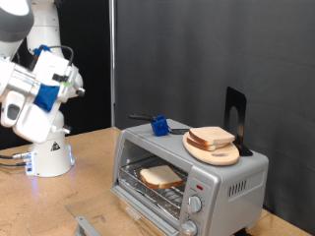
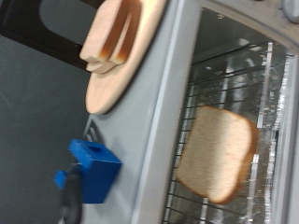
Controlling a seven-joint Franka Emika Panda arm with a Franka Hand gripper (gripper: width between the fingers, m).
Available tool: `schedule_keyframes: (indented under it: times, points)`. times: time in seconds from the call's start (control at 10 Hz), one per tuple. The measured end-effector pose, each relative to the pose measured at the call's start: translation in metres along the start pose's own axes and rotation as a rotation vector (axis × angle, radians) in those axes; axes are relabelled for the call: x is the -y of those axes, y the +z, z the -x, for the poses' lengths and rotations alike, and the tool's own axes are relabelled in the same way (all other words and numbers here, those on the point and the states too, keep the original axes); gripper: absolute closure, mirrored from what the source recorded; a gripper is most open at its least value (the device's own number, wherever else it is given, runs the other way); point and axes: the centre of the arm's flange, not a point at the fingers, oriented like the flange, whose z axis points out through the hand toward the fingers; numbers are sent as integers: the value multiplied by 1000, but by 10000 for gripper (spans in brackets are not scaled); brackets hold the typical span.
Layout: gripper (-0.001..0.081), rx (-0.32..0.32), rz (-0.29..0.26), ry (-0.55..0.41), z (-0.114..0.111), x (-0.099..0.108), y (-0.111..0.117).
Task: Make a piece of toast with the oven
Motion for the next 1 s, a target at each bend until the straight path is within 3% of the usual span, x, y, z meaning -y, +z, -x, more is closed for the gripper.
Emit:
schedule_keyframes:
  times: [0.2, 0.5, 0.7, 1.0]
  points:
    - [124, 11, 11, -28, -19, -26, -1]
    - [124, -15, 92, -79, -45, -71, 1]
    - [124, -20, 102, -87, -52, -77, 3]
    - [124, 0, 36, -72, -48, -76, -1]
